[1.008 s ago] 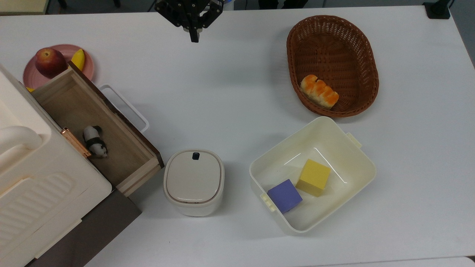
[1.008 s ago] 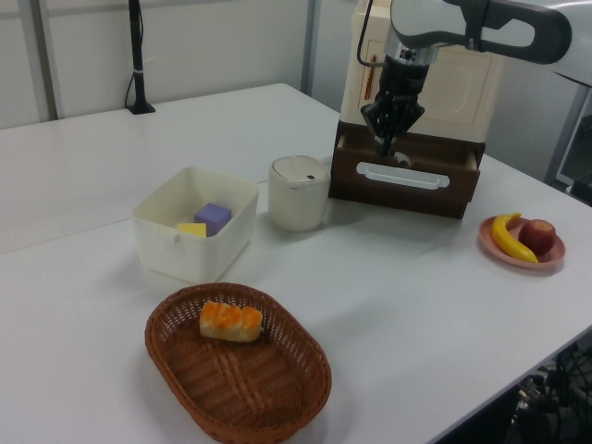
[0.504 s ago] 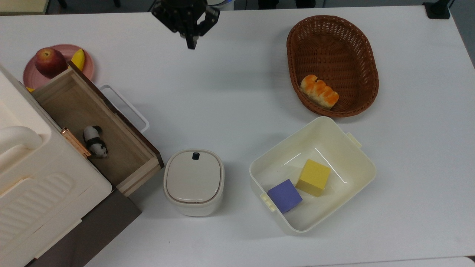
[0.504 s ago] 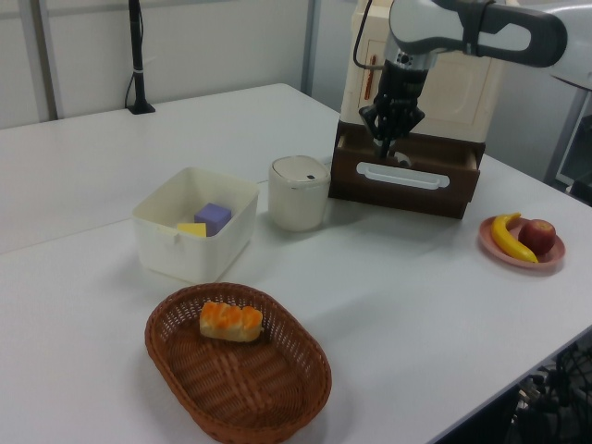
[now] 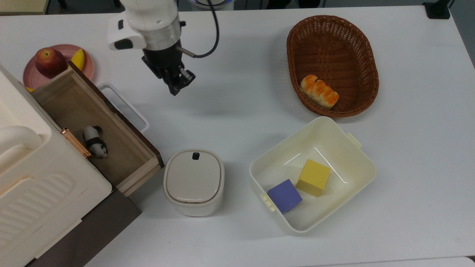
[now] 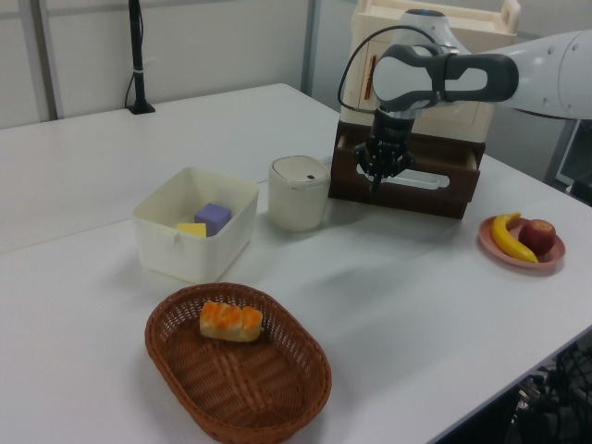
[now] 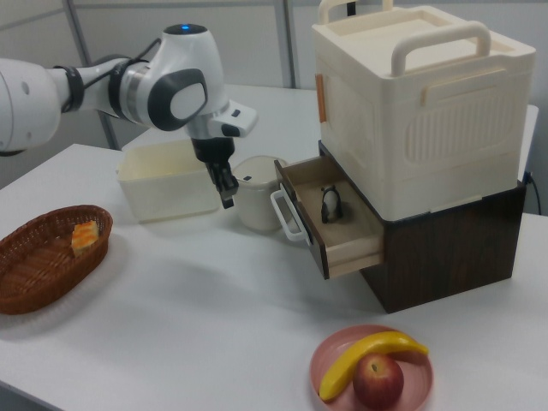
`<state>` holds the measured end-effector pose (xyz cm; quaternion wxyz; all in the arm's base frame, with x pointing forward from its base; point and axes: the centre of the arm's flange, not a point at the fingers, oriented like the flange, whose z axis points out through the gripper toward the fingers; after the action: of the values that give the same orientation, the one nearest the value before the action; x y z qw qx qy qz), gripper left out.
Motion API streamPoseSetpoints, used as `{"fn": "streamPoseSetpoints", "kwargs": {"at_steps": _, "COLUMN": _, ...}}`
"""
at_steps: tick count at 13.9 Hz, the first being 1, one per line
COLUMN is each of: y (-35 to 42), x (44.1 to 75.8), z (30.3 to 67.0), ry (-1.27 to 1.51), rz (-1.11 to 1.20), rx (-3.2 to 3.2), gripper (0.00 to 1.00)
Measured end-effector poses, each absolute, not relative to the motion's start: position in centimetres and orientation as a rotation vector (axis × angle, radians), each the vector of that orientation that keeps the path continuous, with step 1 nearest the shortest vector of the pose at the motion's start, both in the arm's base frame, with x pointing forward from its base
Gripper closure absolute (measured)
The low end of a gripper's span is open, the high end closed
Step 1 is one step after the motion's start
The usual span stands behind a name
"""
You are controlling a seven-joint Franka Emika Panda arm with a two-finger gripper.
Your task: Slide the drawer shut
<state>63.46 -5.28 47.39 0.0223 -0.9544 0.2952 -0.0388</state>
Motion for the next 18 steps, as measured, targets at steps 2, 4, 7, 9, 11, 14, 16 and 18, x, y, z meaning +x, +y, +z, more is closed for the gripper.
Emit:
{"fn": "streamPoseSetpoints", "kwargs": {"at_steps": 2, "y": -7.2, "x": 64.2, "z": 46.8, "ry": 1.055, "rz": -0.185, "rx": -2.895, "gripper": 0.99}}
{"fn": "streamPoseSetpoints", "kwargs": {"at_steps": 4, "y": -8.1, "x": 64.5, "z": 45.8, "ry": 1.147, "rz": -0.191, "rx": -2.856, "gripper": 0.99}}
{"fn": "streamPoseSetpoints", "kwargs": {"at_steps": 7, "y": -9.4, "x": 65.0, "z": 44.5, "ry": 1.201, "rz": -0.206, "rx": -2.832, "gripper": 0.99}}
{"fn": "streamPoseSetpoints", "kwargs": {"at_steps": 9, "y": -10.5, "x": 65.1, "z": 44.5, "ry": 1.223, "rz": -0.22, "rx": -2.821, "gripper": 0.99}}
{"fn": "streamPoseSetpoints", "kwargs": {"at_steps": 11, "y": -11.3, "x": 65.0, "z": 44.4, "ry": 1.24, "rz": -0.223, "rx": -2.814, "gripper": 0.99}}
{"fn": "streamPoseSetpoints", "kwargs": {"at_steps": 14, "y": -12.2, "x": 65.3, "z": 44.5, "ry": 1.254, "rz": -0.278, "rx": -2.795, "gripper": 0.99}}
{"fn": "streamPoseSetpoints", "kwargs": {"at_steps": 16, "y": -12.2, "x": 65.3, "z": 44.5, "ry": 1.255, "rz": -0.277, "rx": -2.795, "gripper": 0.99}}
{"fn": "streamPoseSetpoints", "kwargs": {"at_steps": 18, "y": -13.0, "x": 65.5, "z": 44.8, "ry": 1.267, "rz": -0.296, "rx": -2.786, "gripper": 0.99}}
